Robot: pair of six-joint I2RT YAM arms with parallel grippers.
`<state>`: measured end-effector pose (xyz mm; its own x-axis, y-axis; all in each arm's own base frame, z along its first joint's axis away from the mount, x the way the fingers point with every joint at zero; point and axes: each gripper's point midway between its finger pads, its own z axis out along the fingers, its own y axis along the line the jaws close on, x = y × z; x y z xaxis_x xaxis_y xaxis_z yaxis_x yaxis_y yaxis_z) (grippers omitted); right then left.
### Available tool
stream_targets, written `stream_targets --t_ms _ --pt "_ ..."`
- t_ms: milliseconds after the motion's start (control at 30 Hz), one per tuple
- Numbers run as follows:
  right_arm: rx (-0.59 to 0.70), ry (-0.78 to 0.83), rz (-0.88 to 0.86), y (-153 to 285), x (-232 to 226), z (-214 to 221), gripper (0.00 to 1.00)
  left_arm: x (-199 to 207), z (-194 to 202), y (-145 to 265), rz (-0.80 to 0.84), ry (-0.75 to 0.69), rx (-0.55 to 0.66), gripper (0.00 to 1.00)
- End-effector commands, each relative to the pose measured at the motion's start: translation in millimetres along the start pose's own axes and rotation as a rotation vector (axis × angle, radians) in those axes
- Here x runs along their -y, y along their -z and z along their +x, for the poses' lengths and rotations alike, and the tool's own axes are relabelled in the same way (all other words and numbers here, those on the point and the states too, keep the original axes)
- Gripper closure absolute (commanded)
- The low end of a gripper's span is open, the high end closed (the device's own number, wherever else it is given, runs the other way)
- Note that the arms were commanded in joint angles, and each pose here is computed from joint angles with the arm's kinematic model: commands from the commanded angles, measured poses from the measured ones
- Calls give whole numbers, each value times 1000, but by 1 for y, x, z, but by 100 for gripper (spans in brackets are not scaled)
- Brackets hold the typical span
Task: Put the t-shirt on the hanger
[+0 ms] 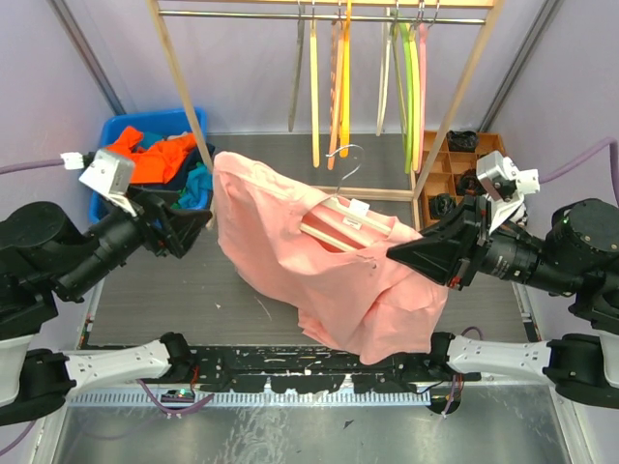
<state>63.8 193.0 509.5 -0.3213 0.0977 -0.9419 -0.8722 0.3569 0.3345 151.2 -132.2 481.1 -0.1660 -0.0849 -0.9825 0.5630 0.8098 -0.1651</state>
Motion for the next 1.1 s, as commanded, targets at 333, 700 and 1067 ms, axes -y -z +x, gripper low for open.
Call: stream_targets --t_ms 333,700,1067 --pt "109 -23 -72 -5 -14 -21 99 37 3 -32 125 9 -4 62" --pt "39 -35 -8 -12 2 3 99 -7 -9 -16 -96 34 21 100" --pt "-57 -47 -35 -15 0 29 99 -49 -25 4 -313 64 79 100"
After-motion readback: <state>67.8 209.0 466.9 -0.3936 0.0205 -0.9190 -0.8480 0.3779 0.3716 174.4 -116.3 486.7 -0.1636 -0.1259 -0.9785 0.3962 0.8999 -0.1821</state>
